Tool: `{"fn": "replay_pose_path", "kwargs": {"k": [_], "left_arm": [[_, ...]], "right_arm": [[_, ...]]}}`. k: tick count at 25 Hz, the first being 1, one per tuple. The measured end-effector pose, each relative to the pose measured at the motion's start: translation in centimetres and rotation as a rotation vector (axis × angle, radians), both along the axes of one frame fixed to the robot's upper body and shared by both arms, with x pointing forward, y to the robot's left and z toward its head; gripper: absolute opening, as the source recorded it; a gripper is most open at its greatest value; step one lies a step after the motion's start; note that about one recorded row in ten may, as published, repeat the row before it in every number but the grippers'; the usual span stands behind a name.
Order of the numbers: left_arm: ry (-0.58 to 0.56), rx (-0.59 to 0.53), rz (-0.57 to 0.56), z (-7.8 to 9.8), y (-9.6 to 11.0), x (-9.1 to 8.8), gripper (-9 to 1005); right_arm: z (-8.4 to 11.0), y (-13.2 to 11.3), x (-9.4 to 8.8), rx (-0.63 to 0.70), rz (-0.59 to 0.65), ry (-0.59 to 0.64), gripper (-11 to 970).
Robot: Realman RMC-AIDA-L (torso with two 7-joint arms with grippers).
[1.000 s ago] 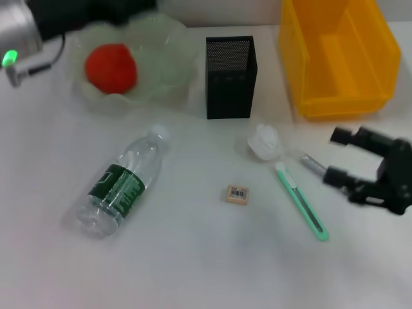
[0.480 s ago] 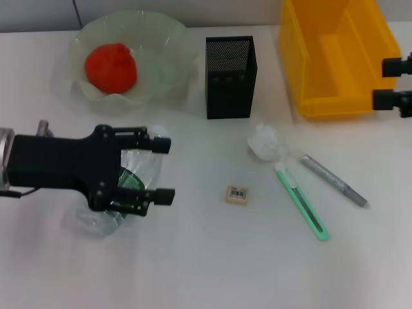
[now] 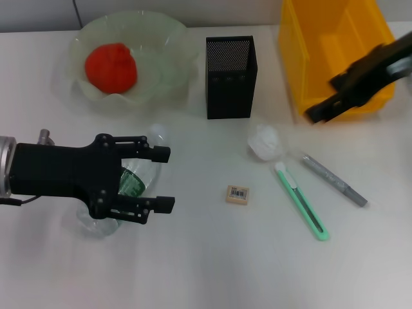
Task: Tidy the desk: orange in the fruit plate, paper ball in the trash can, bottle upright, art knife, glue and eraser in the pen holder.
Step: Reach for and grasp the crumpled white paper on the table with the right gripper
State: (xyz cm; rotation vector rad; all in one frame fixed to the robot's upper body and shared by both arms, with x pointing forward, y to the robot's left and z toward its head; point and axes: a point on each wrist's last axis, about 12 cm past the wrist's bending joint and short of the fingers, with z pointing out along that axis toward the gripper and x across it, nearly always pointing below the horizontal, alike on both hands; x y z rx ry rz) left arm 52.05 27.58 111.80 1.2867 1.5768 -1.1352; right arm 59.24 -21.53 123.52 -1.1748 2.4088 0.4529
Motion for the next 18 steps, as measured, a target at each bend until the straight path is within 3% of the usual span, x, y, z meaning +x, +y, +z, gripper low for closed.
{"fn": "replay_pose_path", "kwargs": {"k": [3,7,18], "left_arm": [[0.001,-0.001,0.000,-0.1,0.0,-0.1,831],[0.006,-0.003,0.009,-0.2,0.2,-0.2,831],[0.016,0.000,0.025,-0.6,0.6,-0.7,830]], "right_arm": [[-2.7,2.5,1.4,-0.053,0.028,0.026,830],[-5.7,4.0,2.8,-0.066,0.012,0.051,830],[-10.1,5.4,4.0,-0.105,0.002,0.044,824]]}}
